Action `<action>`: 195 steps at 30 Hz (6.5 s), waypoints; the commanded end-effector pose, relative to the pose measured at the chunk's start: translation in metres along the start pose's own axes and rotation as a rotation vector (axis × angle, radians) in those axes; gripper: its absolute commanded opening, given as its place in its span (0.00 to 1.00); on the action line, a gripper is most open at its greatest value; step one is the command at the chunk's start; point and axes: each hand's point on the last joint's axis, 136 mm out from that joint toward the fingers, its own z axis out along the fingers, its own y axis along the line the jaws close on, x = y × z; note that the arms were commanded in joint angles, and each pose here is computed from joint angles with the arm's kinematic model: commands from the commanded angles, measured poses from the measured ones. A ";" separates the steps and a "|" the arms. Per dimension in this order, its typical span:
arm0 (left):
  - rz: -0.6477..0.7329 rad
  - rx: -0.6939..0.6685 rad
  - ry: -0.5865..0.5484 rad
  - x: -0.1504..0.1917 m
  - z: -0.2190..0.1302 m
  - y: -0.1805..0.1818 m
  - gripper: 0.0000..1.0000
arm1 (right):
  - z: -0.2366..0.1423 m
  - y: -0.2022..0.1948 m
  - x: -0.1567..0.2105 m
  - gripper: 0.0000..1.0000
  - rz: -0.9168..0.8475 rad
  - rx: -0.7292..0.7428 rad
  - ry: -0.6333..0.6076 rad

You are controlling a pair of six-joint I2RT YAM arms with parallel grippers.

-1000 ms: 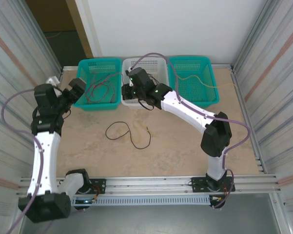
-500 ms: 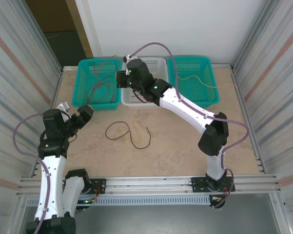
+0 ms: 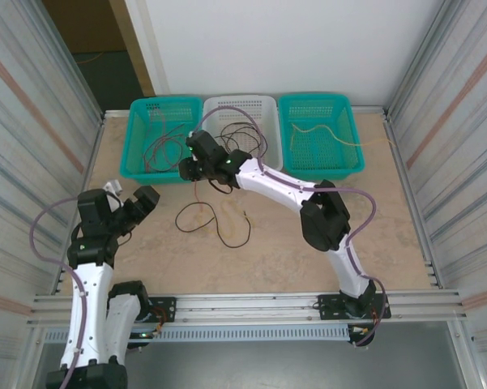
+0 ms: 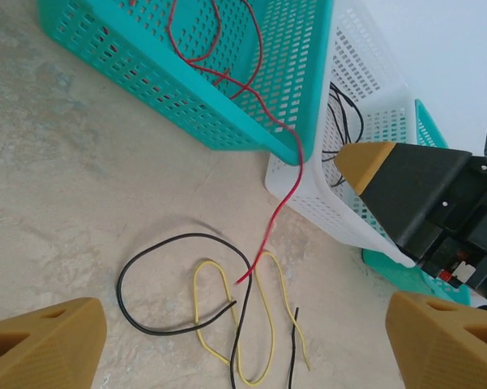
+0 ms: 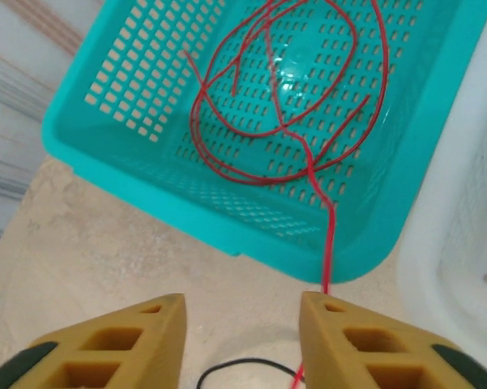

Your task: Untangle the cables

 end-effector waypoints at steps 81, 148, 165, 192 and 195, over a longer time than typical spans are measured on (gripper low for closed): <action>0.387 0.485 0.196 0.092 -0.014 -0.140 0.85 | -0.222 -0.054 0.061 0.00 -0.431 0.394 -0.273; 0.887 0.527 0.721 0.232 -0.021 -0.133 0.00 | -0.321 -0.141 -0.058 0.00 0.232 0.079 -0.492; 0.910 0.562 0.692 0.243 -0.007 -0.158 0.54 | -0.325 -0.134 -0.064 0.00 0.326 -0.101 -0.456; 0.908 0.556 0.309 0.113 0.002 -0.234 0.88 | -0.270 -0.066 0.000 0.01 -0.016 -0.170 -0.131; 0.836 0.669 0.384 0.120 0.001 -0.245 0.85 | -0.272 -0.051 0.004 0.04 -0.032 -0.240 -0.129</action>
